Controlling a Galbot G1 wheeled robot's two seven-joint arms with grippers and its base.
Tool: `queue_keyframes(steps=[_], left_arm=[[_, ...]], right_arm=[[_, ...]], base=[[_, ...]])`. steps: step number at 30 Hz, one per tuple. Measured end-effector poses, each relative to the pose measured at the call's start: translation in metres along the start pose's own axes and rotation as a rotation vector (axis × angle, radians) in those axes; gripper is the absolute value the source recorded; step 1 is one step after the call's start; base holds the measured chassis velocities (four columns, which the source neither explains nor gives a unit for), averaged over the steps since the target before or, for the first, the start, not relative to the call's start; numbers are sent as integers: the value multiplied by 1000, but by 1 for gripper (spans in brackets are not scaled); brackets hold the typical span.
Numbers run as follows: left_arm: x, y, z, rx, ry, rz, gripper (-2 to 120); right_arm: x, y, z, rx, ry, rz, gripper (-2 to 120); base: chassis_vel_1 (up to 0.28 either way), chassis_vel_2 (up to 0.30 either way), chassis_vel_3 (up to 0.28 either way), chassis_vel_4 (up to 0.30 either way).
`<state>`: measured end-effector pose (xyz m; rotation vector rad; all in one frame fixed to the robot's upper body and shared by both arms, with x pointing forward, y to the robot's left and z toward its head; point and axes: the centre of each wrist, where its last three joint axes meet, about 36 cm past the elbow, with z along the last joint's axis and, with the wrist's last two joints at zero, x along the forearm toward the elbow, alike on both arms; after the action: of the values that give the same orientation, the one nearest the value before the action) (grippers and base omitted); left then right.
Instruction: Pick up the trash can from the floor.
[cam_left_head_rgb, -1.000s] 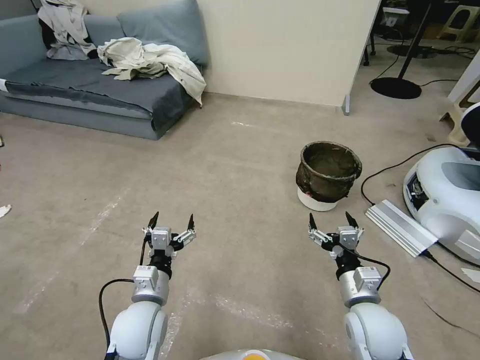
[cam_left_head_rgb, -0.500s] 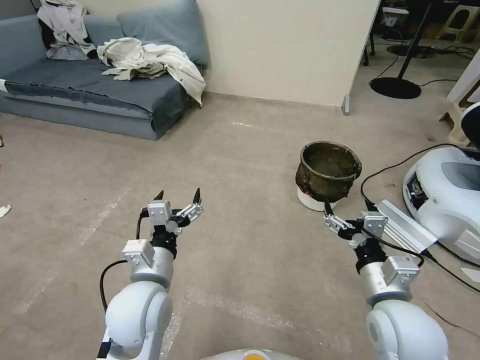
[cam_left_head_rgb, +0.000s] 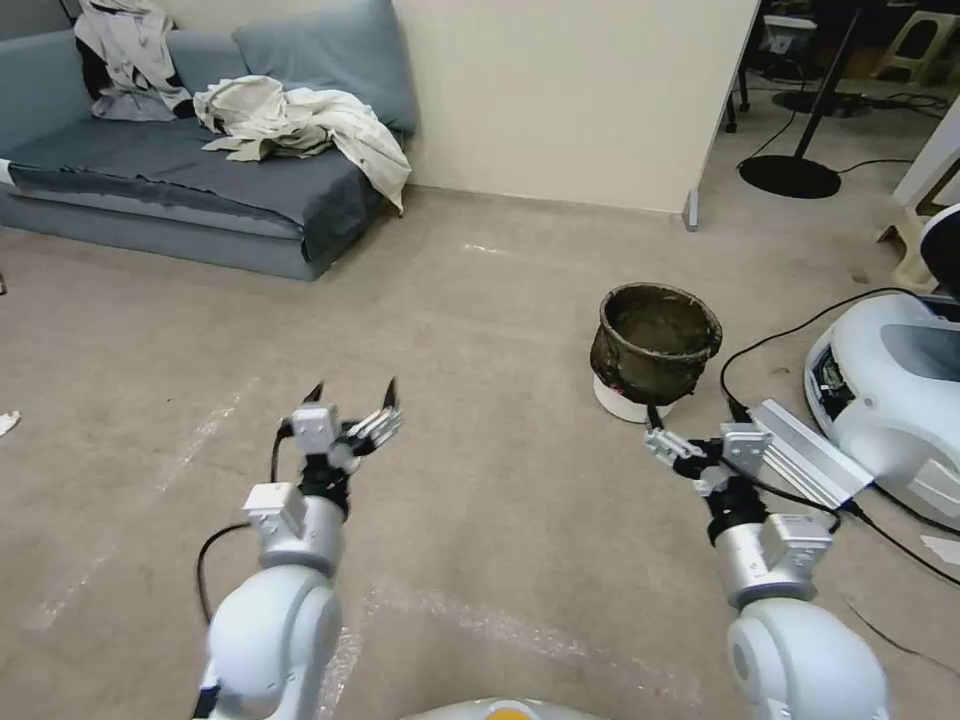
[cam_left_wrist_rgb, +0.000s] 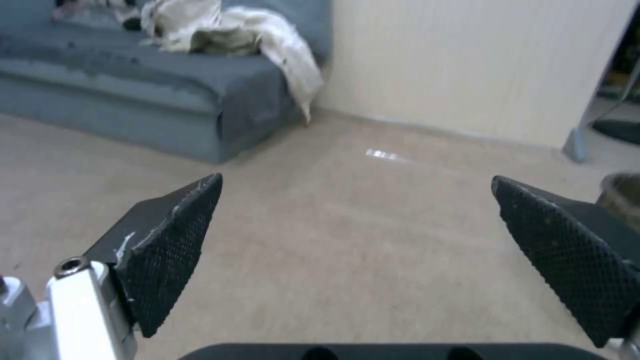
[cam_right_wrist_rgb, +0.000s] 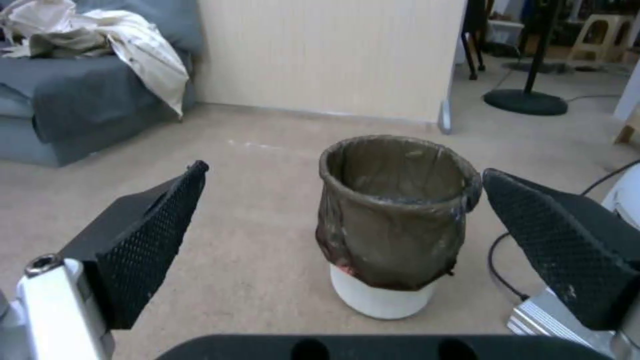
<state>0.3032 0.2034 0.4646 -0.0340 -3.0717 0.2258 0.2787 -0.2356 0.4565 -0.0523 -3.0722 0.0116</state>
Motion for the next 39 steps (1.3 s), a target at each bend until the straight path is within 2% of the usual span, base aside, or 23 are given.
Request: queue_keyframes(steps=[8,10,13,18,29,33,39], left_arm=[[0,0,0,0,-1,0,100],[7,17,10,-53,0,-55,100],[13,22,10,-62,0,-66,100],[14,23,10,-54,-5,-64,100],[15,22,12,-45,-8,-54,100],[16,22,13,-42,-5,-44,100],[15,22,14,-40,-3,-39,100]], right_arm=[[0,0,0,0,1,-1,100],[-6,1,15,13,-5,-6,100],[-4,1,11,9,-7,-6,100],[0,0,0,-2,-10,-4,100],[-3,-1,9,-8,-33,-15,100],[-7,-5,22,-45,-110,-48,100],[-8,-8,31,-73,-162,-67,100]], base=[[0,0,0,0],[0,0,0,0],[0,0,0,0],[0,0,0,0],[0,0,0,0],[0,0,0,0],[-31,-42,-40,-42]])
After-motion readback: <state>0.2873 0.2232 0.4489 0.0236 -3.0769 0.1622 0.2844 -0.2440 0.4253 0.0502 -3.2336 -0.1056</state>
